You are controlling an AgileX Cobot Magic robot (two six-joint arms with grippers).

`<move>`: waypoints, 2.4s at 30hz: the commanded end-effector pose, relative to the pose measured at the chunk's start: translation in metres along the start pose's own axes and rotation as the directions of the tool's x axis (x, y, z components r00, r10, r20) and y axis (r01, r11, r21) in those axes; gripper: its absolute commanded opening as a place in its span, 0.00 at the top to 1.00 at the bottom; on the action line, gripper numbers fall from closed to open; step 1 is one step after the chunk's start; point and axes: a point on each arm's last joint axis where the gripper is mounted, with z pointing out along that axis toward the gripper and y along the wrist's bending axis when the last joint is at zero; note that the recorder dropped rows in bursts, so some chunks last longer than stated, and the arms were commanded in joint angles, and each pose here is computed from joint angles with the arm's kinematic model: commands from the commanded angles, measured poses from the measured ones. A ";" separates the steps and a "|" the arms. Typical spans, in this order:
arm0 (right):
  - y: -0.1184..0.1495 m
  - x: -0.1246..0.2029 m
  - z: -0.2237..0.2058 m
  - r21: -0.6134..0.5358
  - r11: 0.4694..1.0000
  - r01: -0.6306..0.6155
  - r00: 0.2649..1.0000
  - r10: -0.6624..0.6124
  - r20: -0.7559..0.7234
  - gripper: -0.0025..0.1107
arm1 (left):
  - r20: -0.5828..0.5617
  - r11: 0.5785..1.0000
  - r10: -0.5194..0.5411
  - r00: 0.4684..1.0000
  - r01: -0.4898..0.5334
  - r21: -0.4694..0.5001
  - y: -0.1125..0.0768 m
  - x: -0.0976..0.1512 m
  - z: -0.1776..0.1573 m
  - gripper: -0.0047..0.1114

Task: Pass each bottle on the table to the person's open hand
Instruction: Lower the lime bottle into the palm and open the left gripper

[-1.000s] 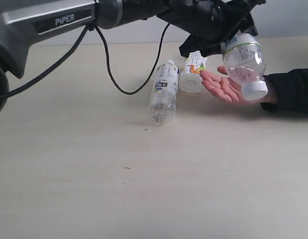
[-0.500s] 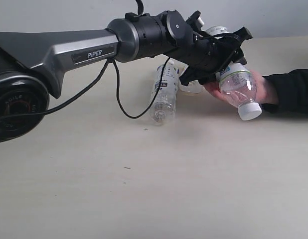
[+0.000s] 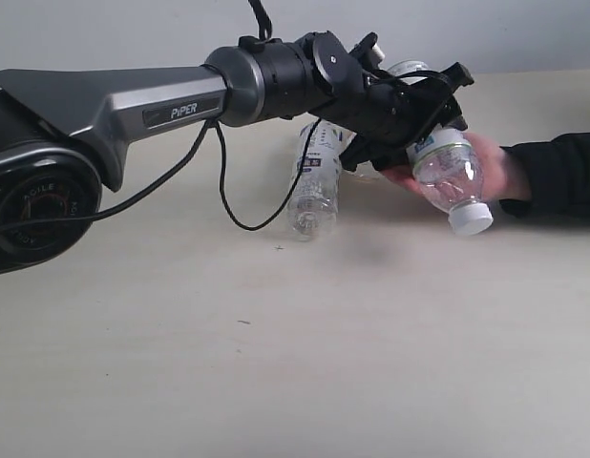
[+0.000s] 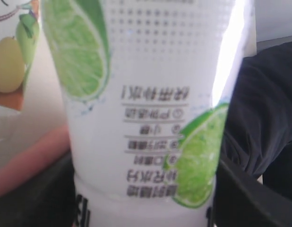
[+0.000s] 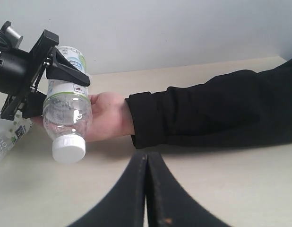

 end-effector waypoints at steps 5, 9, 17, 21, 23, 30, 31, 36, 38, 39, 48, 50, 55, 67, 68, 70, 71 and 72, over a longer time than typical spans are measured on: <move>0.000 0.001 0.000 0.001 1.000 -0.002 1.000 0.002 0.010 0.98 | -0.034 1.000 0.024 0.999 -0.024 0.000 -0.002 0.002 -0.001 0.38; 0.000 0.001 0.000 0.001 1.000 -0.002 1.000 0.002 0.010 0.98 | -0.056 0.999 0.042 0.998 -0.042 0.006 -0.003 0.004 -0.002 0.37; 0.000 0.001 0.000 0.001 1.000 -0.002 1.000 0.002 0.010 0.98 | -0.070 0.999 0.029 0.997 -0.027 0.025 -0.007 0.004 -0.005 0.37; 0.000 0.001 0.000 0.001 1.000 -0.002 1.000 0.002 0.010 0.98 | -0.076 0.999 0.040 0.996 -0.038 0.026 -0.007 0.004 -0.005 0.33; 0.000 0.001 0.000 0.001 1.000 -0.002 1.000 0.002 0.010 0.98 | -0.083 0.999 0.050 0.995 -0.048 0.025 -0.006 0.005 -0.005 0.25; 0.000 0.001 0.000 0.001 1.000 -0.002 1.000 0.002 0.010 0.98 | -0.113 0.998 0.057 0.992 -0.055 0.018 -0.005 0.007 -0.006 0.11; 0.000 0.001 0.000 0.001 1.000 -0.002 1.000 0.002 0.010 0.98 | -0.115 0.998 0.067 0.991 -0.065 0.019 -0.005 0.007 -0.006 0.11; 0.000 0.001 0.000 0.001 1.000 -0.002 1.000 0.002 0.010 0.98 | -0.125 0.995 0.103 0.987 -0.100 0.026 -0.005 0.008 -0.006 0.11; 0.000 0.001 0.000 0.001 1.000 -0.002 1.000 0.002 0.010 0.98 | -0.128 0.994 0.106 0.986 -0.103 0.027 -0.005 0.008 -0.006 0.11; 0.000 0.001 0.000 0.001 1.000 -0.002 1.000 0.002 0.010 0.98 | -0.130 0.993 0.115 0.985 -0.112 0.031 -0.006 0.008 -0.007 0.11; 0.000 0.001 0.000 0.001 1.000 -0.002 1.000 0.002 0.010 0.98 | -0.115 0.974 0.220 0.969 -0.213 0.077 -0.031 0.004 -0.031 0.11; 0.000 0.001 0.000 0.001 1.000 -0.002 1.000 0.002 0.010 0.98 | -0.112 0.969 0.240 0.964 -0.231 0.085 -0.036 0.003 -0.037 0.11; 0.000 0.001 0.000 0.001 1.000 -0.002 1.000 0.002 0.010 0.98 | -0.111 0.950 0.310 0.944 -0.304 0.069 -0.045 0.000 -0.052 0.11; 0.000 0.001 0.000 0.001 1.000 -0.002 1.000 0.002 0.010 0.98 | -0.195 0.886 0.463 0.864 -0.454 0.095 -0.057 -0.005 -0.087 0.13; 0.000 0.001 0.000 0.001 1.000 -0.002 1.000 0.002 0.010 0.98 | -0.195 0.877 0.480 0.855 -0.469 0.102 -0.059 -0.005 -0.090 0.14; 0.000 0.001 0.000 0.001 1.000 -0.002 1.000 0.002 0.010 0.98 | -0.189 0.851 0.524 0.830 -0.511 0.119 -0.064 -0.007 -0.099 0.17; 0.000 0.001 0.000 0.001 1.000 -0.002 1.000 0.002 0.010 0.98 | -0.185 0.835 0.551 0.814 -0.536 0.129 -0.067 -0.007 -0.103 0.19; 0.000 0.001 0.000 0.001 1.000 -0.002 1.000 0.002 0.010 0.98 | -0.185 0.819 0.573 0.798 -0.556 0.139 -0.070 -0.006 -0.108 0.23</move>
